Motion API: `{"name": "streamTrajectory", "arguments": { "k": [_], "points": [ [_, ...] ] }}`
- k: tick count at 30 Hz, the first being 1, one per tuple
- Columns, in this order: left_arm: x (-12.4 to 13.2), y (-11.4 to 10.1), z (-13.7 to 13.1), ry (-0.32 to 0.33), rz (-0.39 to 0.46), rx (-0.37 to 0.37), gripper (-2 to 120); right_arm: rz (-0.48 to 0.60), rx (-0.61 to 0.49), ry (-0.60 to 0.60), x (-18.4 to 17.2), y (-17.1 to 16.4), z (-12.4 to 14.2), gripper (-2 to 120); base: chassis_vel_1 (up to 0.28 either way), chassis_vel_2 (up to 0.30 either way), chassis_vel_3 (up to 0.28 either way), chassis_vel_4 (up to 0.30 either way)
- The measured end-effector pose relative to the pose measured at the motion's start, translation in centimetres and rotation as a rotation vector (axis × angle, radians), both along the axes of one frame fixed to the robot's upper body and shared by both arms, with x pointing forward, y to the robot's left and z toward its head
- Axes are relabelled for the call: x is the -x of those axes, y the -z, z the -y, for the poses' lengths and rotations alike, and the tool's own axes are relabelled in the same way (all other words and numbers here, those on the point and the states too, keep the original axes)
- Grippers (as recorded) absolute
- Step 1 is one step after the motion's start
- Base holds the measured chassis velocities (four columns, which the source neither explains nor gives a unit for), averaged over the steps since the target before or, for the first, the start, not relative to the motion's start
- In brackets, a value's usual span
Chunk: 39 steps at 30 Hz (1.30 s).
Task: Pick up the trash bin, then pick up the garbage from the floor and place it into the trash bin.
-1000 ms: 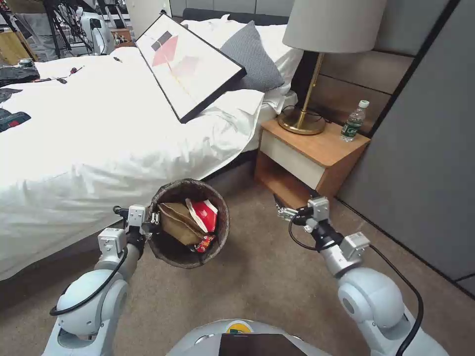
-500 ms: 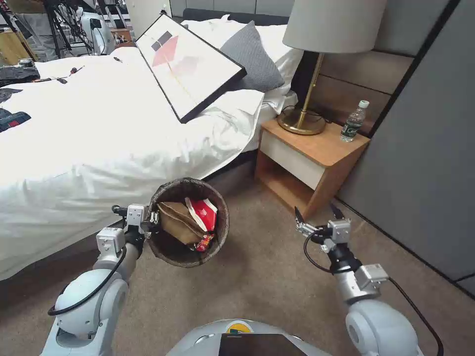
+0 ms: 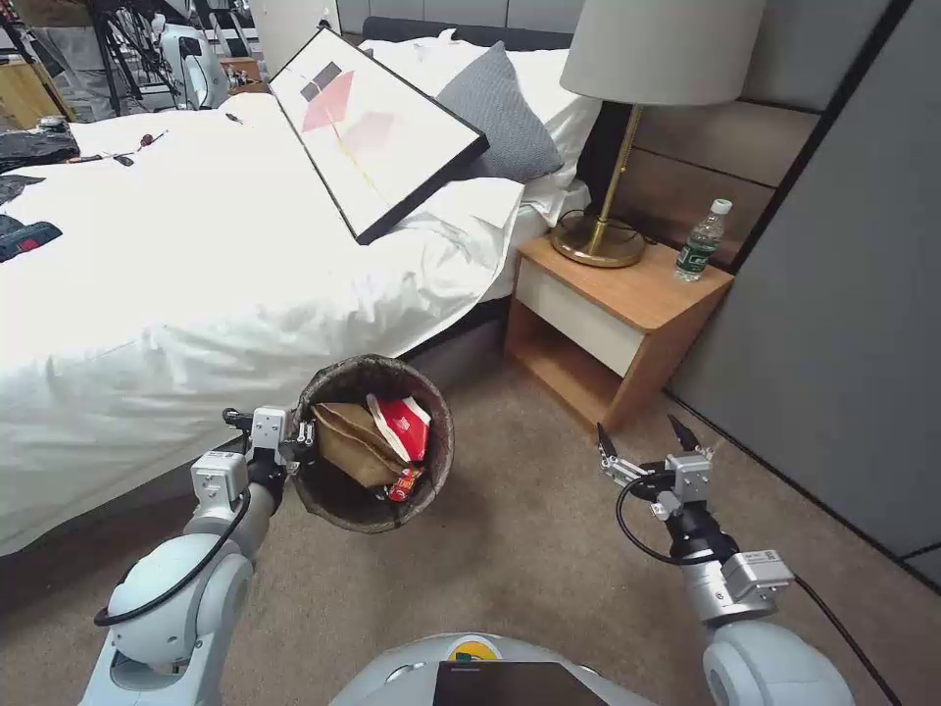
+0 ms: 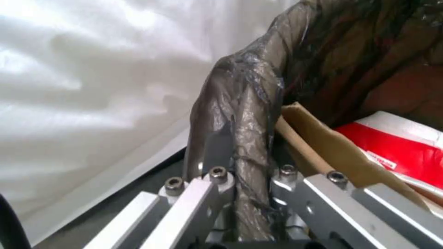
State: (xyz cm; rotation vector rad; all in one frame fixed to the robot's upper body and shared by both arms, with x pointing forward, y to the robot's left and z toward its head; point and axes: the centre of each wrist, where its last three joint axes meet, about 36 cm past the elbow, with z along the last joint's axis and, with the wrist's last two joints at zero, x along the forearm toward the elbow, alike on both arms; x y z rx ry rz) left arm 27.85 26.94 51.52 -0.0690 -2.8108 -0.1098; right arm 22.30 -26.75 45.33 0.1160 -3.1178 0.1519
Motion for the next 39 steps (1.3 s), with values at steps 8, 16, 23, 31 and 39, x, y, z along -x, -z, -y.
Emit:
{"name": "streamTrajectory", "arguments": {
  "k": [8, 16, 23, 31, 39],
  "points": [
    [0.17, 0.05, -0.03, -0.004, -0.007, 0.0, 3, -0.011, -0.005, -0.012, -0.25, -0.02, -0.12, 100, 0.0, 0.0, 0.0, 0.0],
    [0.37, 0.1, -0.05, -0.009, -0.012, 0.001, 3, -0.018, -0.005, -0.019, -0.43, 0.0, -0.13, 100, 0.033, 0.032, 0.036, 0.034],
    [0.48, 0.15, -0.07, -0.013, -0.015, 0.001, 3, -0.023, -0.002, -0.024, -0.51, 0.02, -0.04, 100, 0.053, 0.053, 0.061, 0.059],
    [0.53, 0.13, -0.09, -0.014, -0.015, 0.0, 3, -0.028, -0.003, -0.029, -0.61, -0.03, 0.01, 100, 0.064, 0.054, 0.062, 0.054],
    [0.54, 0.12, -0.1, -0.015, -0.012, 0.001, 3, -0.035, -0.005, -0.036, -0.74, -0.05, 0.0, 100, 0.059, 0.056, 0.065, 0.078]
  ]
}}
